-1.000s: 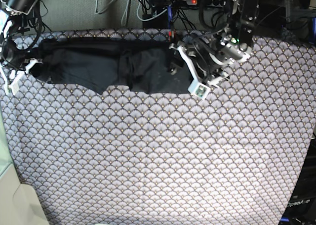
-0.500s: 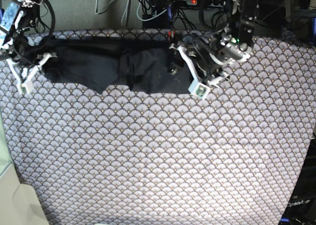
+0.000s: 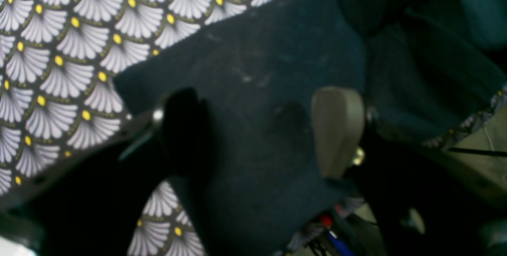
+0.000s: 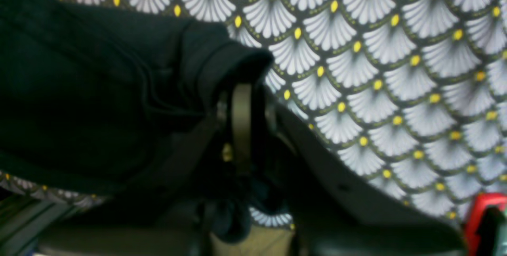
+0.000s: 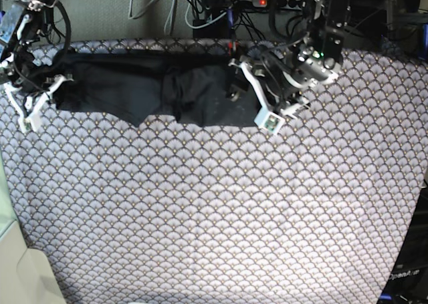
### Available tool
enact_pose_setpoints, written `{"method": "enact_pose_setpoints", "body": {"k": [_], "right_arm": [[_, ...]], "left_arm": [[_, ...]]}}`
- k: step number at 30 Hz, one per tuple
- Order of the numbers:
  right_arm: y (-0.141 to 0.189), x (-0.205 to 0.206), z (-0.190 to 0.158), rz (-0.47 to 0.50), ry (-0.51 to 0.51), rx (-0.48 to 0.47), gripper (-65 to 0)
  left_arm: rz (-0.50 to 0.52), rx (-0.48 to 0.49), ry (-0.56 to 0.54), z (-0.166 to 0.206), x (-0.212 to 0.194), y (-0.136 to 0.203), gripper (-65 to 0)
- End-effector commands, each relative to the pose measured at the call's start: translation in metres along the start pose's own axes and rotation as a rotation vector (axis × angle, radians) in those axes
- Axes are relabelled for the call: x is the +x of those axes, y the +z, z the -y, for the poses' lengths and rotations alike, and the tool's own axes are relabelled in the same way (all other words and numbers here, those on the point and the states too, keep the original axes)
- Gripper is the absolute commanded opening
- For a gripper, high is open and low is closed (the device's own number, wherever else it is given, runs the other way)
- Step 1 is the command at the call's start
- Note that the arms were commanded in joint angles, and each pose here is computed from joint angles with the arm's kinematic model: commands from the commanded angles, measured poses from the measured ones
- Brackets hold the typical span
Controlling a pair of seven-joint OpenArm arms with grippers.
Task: Fold the T-shirt properly
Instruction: 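Push the strip end with the right gripper toward the left gripper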
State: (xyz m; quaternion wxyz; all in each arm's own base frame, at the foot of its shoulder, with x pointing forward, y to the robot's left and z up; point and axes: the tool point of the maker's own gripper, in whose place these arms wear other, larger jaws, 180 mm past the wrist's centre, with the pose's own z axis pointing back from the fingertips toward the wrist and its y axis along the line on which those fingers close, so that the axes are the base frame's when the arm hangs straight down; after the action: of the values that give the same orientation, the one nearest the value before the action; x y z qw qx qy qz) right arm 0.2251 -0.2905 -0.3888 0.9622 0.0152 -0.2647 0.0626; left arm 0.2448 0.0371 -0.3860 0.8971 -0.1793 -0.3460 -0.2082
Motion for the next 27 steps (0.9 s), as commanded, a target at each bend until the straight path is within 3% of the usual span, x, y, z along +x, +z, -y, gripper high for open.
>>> {"method": "enact_pose_setpoints", "body": {"k": [1, 17, 22, 27], "right_arm": [[0.011, 0.021, 0.004, 0.07, 0.037, -0.016, -62.7], [0.019, 0.017, 0.005, 0.028, 0.067, -0.041, -62.3], [0.011, 0.004, 0.007, -0.01, 0.028, -0.026, -61.8], [0.011, -0.008, 0.027, -0.029, -0.064, -0.049, -48.5]], "left_arm": [[0.047, -0.002, -0.008, 0.0, 0.014, 0.003, -20.2], [0.048, -0.004, -0.006, 0.0, 0.014, 0.003, -20.2], [0.048, -0.004, -0.006, 0.0, 0.014, 0.003, -20.2], [0.046, -0.006, -0.005, 0.001, 0.013, 0.003, -20.2]]}}
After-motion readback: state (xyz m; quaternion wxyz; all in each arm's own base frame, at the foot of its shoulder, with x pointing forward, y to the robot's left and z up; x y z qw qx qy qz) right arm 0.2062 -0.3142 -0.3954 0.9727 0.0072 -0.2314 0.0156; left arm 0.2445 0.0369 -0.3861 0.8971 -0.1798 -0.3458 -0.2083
